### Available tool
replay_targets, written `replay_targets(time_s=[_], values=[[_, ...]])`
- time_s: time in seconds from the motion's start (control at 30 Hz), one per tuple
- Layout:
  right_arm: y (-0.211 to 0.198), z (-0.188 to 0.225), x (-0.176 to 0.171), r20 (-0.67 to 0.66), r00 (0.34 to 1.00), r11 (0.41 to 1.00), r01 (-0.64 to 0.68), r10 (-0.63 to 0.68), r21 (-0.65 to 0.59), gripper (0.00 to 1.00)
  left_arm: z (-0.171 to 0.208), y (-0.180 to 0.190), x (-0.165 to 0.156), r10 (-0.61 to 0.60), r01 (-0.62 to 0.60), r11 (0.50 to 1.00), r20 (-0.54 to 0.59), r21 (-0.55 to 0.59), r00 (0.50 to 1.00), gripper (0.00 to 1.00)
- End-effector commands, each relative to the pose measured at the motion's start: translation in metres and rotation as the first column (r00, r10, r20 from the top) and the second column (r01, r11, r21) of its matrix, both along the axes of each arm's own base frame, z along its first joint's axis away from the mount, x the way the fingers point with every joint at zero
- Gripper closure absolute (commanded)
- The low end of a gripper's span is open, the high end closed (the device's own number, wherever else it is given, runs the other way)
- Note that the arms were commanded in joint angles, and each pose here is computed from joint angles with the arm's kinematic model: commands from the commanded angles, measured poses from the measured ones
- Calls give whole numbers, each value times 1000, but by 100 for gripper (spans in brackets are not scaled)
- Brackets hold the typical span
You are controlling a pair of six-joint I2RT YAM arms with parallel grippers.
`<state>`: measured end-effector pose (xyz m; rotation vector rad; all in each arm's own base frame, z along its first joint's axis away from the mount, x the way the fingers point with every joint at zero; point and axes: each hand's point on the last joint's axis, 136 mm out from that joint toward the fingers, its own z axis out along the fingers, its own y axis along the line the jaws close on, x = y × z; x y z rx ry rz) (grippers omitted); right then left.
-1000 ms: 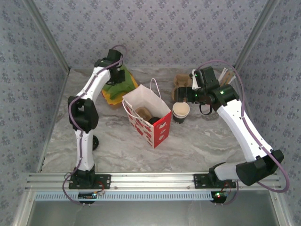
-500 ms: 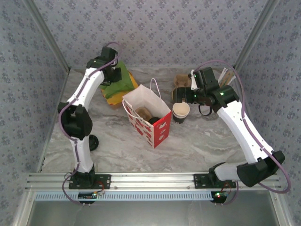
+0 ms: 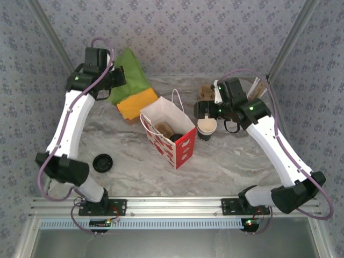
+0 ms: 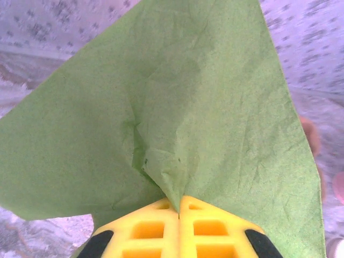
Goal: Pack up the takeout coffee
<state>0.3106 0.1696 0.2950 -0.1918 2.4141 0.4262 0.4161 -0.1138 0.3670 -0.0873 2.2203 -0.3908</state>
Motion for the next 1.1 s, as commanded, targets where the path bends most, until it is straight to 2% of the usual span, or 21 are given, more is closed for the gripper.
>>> replay_targets(time_s=[0.0, 0.13, 0.3, 0.6, 0.8, 1.07], values=[[4, 12, -7, 32, 999, 999, -7, 6, 36, 0, 44, -21, -22, -109, 116, 993, 170, -32, 979, 100], [6, 13, -11, 38, 999, 999, -11, 9, 41, 0, 67, -45, -46, -211, 224, 975, 277, -15, 937, 100], [4, 13, -18, 40, 999, 999, -4, 3, 37, 0, 76, -79, -68, -315, 330, 944, 350, 17, 882, 100], [-4, 11, -31, 37, 999, 999, 15, -17, 39, 0, 86, -133, -87, -433, 465, 884, 445, 41, 784, 100], [-12, 14, -35, 50, 998, 999, 38, -40, 29, 0, 73, -156, -92, -463, 516, 857, 453, 9, 761, 100], [-21, 17, -41, 58, 996, 998, 60, -62, 20, 0, 47, -161, -101, -454, 527, 849, 460, -35, 763, 100]])
